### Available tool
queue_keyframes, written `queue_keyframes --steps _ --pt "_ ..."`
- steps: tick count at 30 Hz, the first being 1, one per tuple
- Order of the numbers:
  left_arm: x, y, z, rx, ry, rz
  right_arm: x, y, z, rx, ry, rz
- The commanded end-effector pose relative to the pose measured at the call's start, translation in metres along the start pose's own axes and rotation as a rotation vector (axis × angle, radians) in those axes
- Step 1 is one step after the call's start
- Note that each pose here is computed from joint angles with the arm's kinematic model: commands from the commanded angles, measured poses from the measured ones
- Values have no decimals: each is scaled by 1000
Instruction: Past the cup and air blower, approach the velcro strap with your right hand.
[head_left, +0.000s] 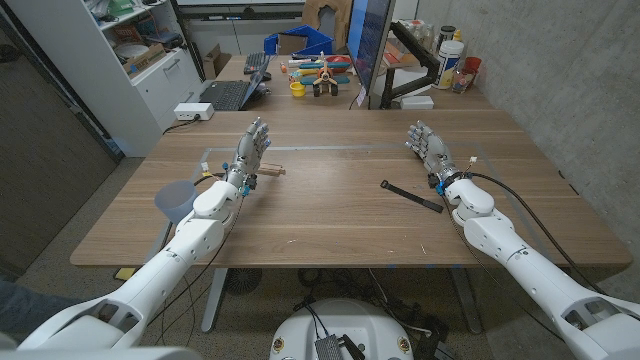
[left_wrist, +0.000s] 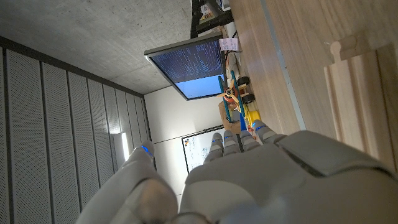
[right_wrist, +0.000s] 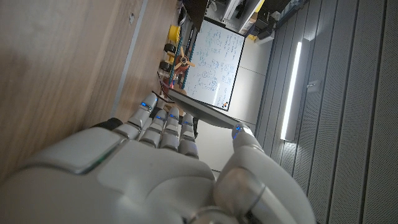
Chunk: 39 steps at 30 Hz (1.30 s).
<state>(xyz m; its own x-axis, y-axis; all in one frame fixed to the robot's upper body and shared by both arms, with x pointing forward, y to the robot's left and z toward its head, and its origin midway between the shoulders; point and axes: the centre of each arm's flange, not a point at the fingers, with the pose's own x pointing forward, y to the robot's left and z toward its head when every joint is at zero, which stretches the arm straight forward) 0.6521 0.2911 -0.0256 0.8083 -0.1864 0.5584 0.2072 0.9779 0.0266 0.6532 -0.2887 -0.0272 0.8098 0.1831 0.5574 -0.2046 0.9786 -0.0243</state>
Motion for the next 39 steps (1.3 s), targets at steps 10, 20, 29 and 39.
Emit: queue_keyframes --steps 10,20,29,39 --pt "0 -4 4 1 3 -12 -3 2 -1 -2 -3 5" --pt "5 -10 7 7 3 -31 -5 -4 5 -46 -33 24" --pt "6 -12 8 10 2 -35 -5 -7 8 -67 -43 31" --pt "4 -13 5 3 9 -36 -2 -10 12 -91 -70 45"
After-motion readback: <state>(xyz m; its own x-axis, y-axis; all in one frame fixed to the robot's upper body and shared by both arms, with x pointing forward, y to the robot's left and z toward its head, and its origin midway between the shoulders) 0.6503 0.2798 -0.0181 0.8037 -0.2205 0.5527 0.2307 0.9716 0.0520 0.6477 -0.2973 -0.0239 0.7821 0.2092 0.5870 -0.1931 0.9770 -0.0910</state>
